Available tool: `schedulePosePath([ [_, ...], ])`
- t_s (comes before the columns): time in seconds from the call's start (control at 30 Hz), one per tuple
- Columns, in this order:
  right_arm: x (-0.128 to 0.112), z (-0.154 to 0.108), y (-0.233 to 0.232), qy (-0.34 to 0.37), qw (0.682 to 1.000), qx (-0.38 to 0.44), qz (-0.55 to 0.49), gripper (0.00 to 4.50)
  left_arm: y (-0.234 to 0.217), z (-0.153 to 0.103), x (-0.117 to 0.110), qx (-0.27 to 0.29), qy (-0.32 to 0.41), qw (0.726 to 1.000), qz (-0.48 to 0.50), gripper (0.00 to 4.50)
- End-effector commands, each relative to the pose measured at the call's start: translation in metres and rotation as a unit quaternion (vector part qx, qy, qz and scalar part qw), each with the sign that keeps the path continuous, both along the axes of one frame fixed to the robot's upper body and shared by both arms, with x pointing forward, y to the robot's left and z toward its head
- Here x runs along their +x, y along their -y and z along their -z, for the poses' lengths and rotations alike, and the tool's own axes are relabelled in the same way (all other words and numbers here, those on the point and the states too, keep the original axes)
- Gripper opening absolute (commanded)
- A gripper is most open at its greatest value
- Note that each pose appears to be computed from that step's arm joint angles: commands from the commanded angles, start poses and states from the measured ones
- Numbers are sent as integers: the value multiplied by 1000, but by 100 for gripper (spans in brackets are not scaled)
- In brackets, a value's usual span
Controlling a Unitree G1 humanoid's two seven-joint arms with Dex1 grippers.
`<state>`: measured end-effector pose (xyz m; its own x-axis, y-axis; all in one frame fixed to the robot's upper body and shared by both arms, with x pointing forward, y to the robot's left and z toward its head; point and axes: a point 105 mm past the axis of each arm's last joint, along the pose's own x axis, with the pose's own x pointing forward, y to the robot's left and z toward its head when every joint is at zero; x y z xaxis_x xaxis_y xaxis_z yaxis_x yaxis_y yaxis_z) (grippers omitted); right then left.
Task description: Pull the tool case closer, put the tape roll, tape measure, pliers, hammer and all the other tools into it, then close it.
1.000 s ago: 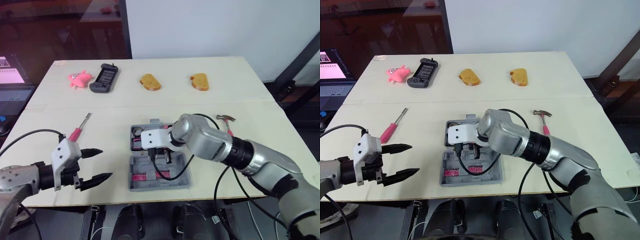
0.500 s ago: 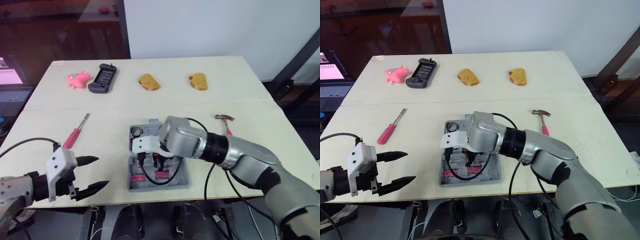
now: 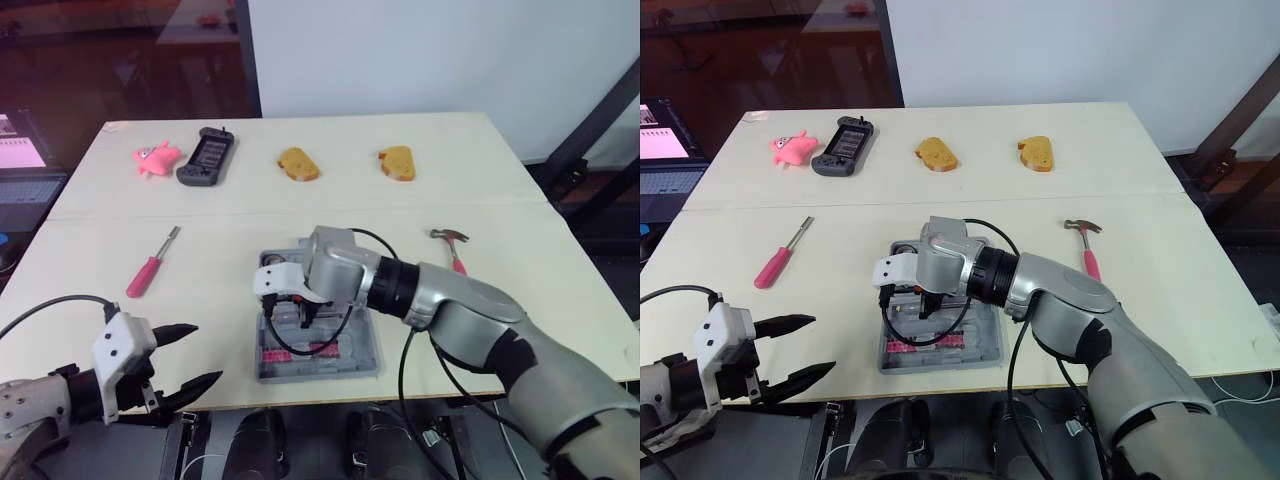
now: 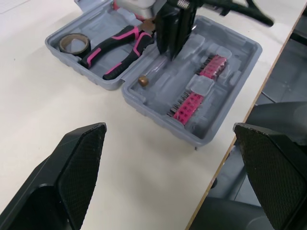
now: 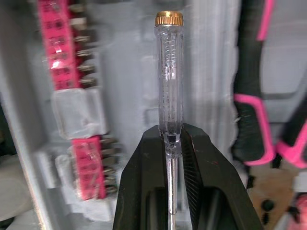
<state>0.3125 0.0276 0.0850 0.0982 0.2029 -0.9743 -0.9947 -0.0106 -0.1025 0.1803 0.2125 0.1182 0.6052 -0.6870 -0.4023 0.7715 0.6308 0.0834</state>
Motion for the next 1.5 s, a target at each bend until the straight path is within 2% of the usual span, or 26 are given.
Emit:
schedulePosePath([
  [0.03, 2, -6, -8, 16, 1000, 5, -14, 8, -1, -8, 0, 11, 24, 1000, 1, 450],
  [0.37, -5, 5, -16, 6, 1000, 2, -30, 8, -1, -6, 0, 10, 20, 1000, -1, 450],
  [0.77, -4, 0, -23, 19, 998, 21, -51, 8, -1, -4, 2, 9, 18, 1000, 0, 450],
  [0.8, -3, -1, -24, 24, 998, 23, -52, 98, -1, -4, 2, 8, 18, 1000, 0, 450],
  [0.83, -2, -6, -27, 28, 998, 35, -48, 126, 0, -4, 3, 7, 18, 1000, 1, 450],
  [0.93, -8, -19, -28, 15, 997, 50, -50, 275, 0, -3, 3, 6, 17, 1000, 1, 450],
  [1.2, -21, -62, -16, 2, 989, 126, -84, 275, -1, -3, 4, 5, 19, 1000, 1, 450],
  [1.3, -20, -78, -22, 31, 971, 209, -109, 275, -2, -4, 5, 5, 21, 1000, 2, 450],
  [1.37, -19, -90, -24, 62, 946, 292, -130, 275, -3, -5, 7, 5, 22, 1000, 6, 450],
  [1.43, -20, -89, -16, 61, 928, 338, -143, 275, -3, -7, 9, 4, 24, 1000, 10, 450],
  [1.5, -19, -81, -7, 65, 926, 345, -141, 275, -4, -8, 11, 4, 24, 1000, 14, 450],
])
